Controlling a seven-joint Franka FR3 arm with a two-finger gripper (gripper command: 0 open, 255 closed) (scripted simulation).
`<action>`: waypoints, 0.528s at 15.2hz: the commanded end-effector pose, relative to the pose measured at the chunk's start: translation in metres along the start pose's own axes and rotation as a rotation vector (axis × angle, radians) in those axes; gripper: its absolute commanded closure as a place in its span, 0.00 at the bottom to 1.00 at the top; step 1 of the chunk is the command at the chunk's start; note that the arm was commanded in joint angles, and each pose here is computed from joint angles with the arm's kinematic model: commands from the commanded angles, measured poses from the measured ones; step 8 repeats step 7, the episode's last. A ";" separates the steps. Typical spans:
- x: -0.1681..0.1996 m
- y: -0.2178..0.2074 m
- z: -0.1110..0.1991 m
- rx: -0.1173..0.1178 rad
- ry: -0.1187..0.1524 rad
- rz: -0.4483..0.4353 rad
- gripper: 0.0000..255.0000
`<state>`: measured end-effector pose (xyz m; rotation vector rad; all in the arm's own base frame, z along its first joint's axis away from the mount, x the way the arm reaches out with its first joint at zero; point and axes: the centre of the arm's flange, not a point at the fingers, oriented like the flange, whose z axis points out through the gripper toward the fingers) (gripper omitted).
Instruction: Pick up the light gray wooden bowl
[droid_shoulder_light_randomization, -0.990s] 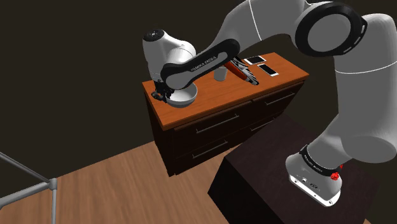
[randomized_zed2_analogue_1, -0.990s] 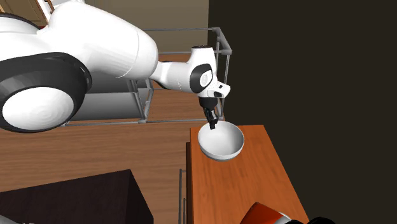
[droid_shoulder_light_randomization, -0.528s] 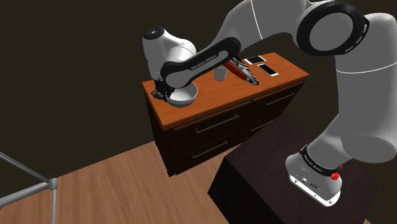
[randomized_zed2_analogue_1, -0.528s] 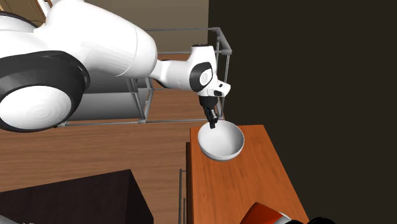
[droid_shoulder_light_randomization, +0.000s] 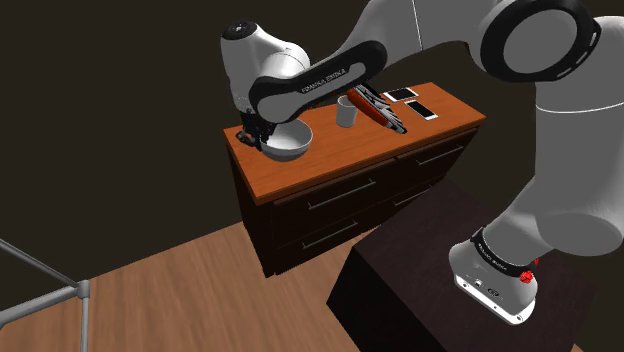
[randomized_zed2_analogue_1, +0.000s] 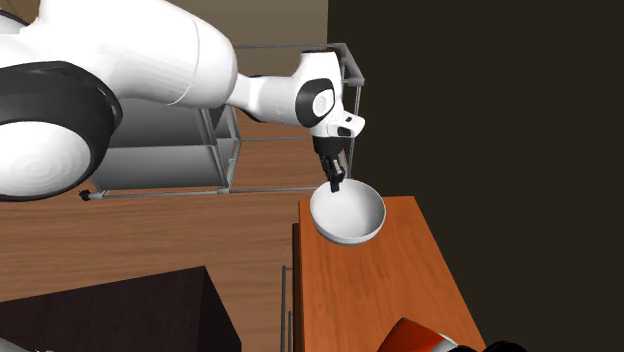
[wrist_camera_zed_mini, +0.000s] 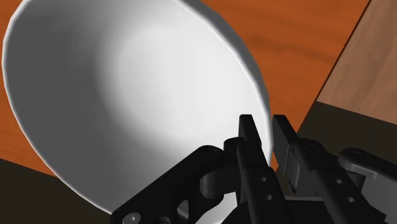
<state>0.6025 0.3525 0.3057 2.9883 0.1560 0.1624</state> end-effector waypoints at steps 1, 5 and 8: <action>0.001 0.001 -0.012 0.000 0.000 0.000 1.00; 0.003 0.004 -0.033 0.000 0.000 0.000 1.00; 0.003 0.004 -0.033 0.000 0.000 0.000 1.00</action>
